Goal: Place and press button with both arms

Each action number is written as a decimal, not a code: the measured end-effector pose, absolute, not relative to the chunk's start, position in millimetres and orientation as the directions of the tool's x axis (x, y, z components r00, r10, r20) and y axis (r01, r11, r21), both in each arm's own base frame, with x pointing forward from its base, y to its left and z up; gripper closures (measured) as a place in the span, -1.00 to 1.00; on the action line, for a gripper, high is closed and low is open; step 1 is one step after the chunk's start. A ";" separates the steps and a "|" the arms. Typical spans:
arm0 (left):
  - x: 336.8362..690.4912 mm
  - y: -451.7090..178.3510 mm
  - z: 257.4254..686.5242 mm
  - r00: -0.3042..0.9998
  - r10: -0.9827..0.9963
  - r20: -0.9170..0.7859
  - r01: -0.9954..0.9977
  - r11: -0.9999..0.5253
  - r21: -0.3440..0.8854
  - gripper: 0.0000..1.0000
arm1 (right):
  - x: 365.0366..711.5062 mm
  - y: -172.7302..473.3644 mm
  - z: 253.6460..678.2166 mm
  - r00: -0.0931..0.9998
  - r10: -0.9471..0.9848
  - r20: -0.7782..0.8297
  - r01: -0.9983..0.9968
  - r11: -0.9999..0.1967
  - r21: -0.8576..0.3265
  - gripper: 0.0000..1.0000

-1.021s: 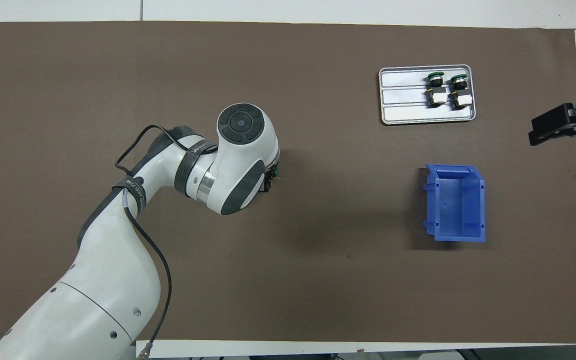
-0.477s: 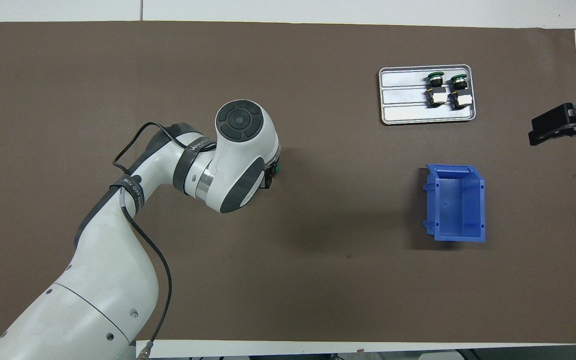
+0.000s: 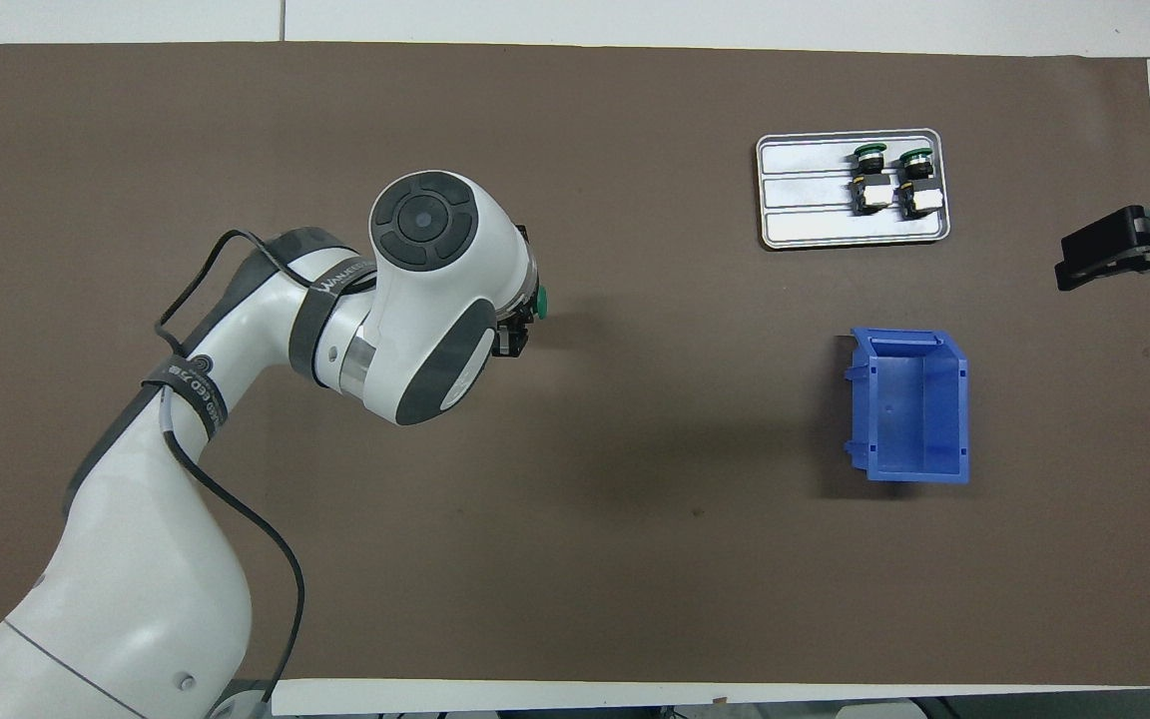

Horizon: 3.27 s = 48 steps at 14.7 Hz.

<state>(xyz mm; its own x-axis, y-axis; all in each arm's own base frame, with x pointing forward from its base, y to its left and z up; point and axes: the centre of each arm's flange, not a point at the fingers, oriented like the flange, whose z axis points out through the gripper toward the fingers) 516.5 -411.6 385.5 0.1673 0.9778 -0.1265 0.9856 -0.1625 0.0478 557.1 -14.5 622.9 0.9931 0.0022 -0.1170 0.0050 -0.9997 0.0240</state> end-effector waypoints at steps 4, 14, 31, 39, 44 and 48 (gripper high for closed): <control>511.0 -404.1 390.2 0.168 0.977 -0.133 0.986 -0.164 0.042 0.35 | 557.1 -14.5 622.9 0.993 0.002 -0.117 0.005 -1.000 0.024 -0.97; 533.3 -356.3 377.8 0.180 0.844 -0.506 0.975 -0.221 -0.021 0.35 | 557.1 -14.5 622.9 0.993 0.002 -0.117 0.005 -1.000 0.024 -0.97; 529.6 -328.0 359.4 0.097 0.745 -0.660 0.995 -0.075 0.061 0.35 | 557.1 -14.5 622.9 0.993 0.002 -0.117 0.005 -1.000 0.024 -0.97; 515.2 -293.6 329.5 -0.043 0.564 -0.825 0.998 0.061 -0.011 0.35 | 557.1 -14.5 622.9 0.993 0.002 -0.117 0.005 -1.000 0.024 -0.97; 506.4 -269.1 303.5 -0.029 0.448 -0.893 0.997 0.082 0.009 0.35 | 557.1 -14.5 622.9 0.993 0.002 -0.117 0.005 -1.000 0.024 -0.97; 495.7 -264.8 284.5 0.000 0.364 -0.931 0.990 0.129 0.050 0.35 | 557.1 -14.5 622.9 0.993 0.002 -0.117 0.005 -1.000 0.024 -0.97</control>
